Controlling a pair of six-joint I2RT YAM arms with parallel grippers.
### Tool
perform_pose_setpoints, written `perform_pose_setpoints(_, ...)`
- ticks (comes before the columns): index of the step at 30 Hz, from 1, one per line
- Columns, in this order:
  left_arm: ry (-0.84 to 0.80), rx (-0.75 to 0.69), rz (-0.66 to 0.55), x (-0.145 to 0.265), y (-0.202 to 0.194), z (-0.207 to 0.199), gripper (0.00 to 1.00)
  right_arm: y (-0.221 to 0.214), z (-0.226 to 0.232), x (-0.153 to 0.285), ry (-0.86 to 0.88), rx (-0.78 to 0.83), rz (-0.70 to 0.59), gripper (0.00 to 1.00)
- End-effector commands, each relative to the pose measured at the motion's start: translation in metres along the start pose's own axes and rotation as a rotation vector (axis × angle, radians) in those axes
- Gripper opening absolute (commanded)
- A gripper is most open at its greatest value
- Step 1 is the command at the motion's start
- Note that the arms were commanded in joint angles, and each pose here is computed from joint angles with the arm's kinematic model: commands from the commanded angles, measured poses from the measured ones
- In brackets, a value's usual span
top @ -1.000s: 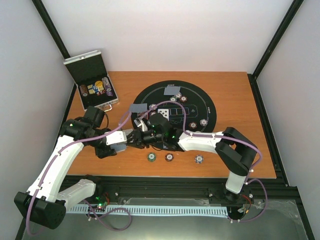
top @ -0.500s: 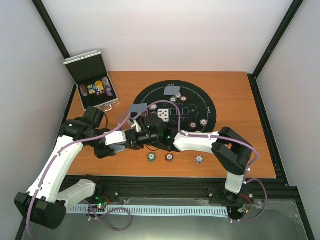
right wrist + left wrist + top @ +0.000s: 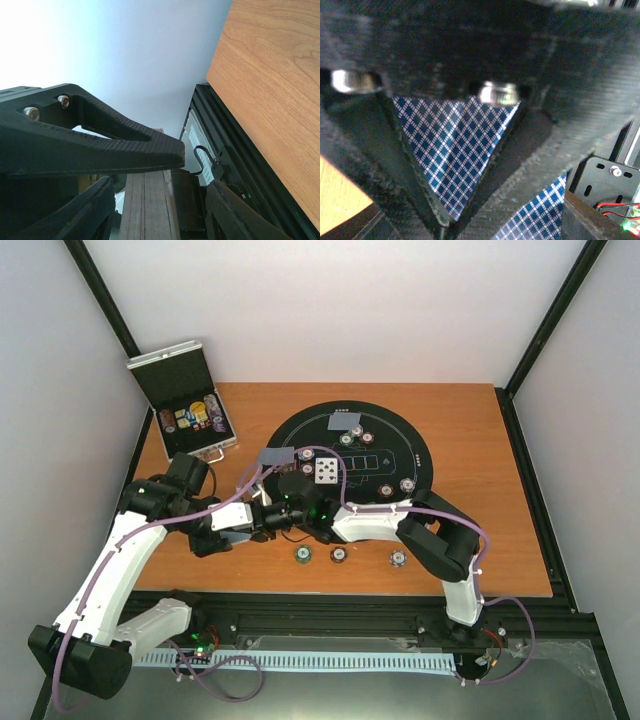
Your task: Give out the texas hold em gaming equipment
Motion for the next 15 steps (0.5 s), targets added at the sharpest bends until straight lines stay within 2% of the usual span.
perform_pose_setpoints(1,0.015,-0.016,-0.032,0.007,0.005,0.001,0.01,-0.002,-0.002,-0.002,0.025,0.004,-0.001,0.5)
perform_pose_setpoints(9,0.016,-0.016,-0.04,0.01,0.007,0.001,0.01,-0.008,-0.049,0.012,-0.046,-0.074,-0.013,0.43)
perform_pose_setpoints(15,0.02,-0.022,-0.036,0.011,0.007,0.001,0.01,-0.008,-0.055,0.034,-0.094,-0.074,-0.033,0.41)
Point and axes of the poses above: each gripper's point midway between its finger pads, its own x axis back along the fingers, its own z axis along the line the jaws close on, y = z × x, the point moved 4 cm from there along x, back along the fingers, and after that the axes turned 10 degrees about x, right-handed, at the moved point
